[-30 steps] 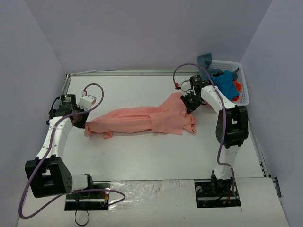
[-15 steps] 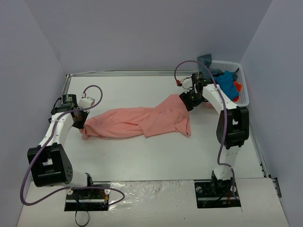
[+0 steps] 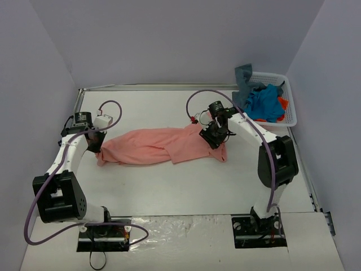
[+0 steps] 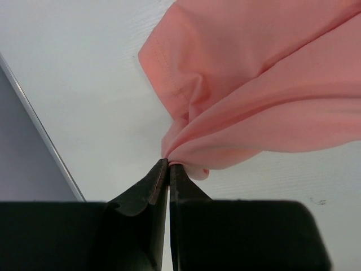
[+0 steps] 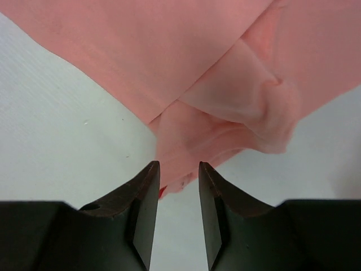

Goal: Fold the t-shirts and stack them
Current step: Flatten out the tshirt

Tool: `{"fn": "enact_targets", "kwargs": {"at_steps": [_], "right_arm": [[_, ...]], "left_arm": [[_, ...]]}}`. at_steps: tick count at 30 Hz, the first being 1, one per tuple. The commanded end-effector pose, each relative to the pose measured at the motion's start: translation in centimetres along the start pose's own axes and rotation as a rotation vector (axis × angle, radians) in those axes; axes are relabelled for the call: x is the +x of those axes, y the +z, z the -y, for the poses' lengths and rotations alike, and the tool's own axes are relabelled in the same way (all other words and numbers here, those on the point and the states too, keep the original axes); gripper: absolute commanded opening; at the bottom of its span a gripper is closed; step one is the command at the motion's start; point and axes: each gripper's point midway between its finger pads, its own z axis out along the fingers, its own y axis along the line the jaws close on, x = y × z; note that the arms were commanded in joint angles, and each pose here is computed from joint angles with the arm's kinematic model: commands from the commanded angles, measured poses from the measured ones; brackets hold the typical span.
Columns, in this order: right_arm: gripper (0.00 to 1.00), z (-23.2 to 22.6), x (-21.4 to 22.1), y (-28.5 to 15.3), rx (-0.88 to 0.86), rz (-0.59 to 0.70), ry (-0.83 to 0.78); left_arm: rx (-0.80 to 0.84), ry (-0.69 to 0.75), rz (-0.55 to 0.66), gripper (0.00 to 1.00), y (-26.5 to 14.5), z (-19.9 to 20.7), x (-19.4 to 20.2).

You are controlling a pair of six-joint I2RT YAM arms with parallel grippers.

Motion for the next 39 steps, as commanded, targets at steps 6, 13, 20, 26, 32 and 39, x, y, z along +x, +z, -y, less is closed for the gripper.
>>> {"fn": "enact_targets", "kwargs": {"at_steps": [6, 13, 20, 26, 32, 39], "right_arm": [[0.35, -1.8, 2.8, 4.3, -0.121, -0.144, 0.008], [0.36, -3.4, 2.1, 5.2, -0.158, -0.151, -0.016], [0.37, -4.3, 2.0, 6.0, -0.171, -0.163, -0.030], [0.41, -3.6, 2.0, 6.9, -0.134, -0.181, -0.028], [0.41, -2.8, 1.4, 7.4, -0.106, -0.184, -0.028], [0.31, -3.2, 0.4, 6.5, -0.132, -0.135, -0.030]], "left_arm": [[-0.018, -0.007, 0.053, 0.02, -1.0, 0.0, -1.3], [-0.024, -0.004, 0.050, 0.02, -1.1, 0.0, -1.0], [-0.019, -0.006, 0.049, 0.02, -1.0, 0.2, -0.9], [-0.017, -0.005, 0.043, 0.02, -0.8, 0.3, -0.6], [-0.011, -0.006, 0.045, 0.02, -0.8, 0.5, -0.5], [-0.016, 0.000, 0.040, 0.02, -0.8, 0.4, -0.2]]}}
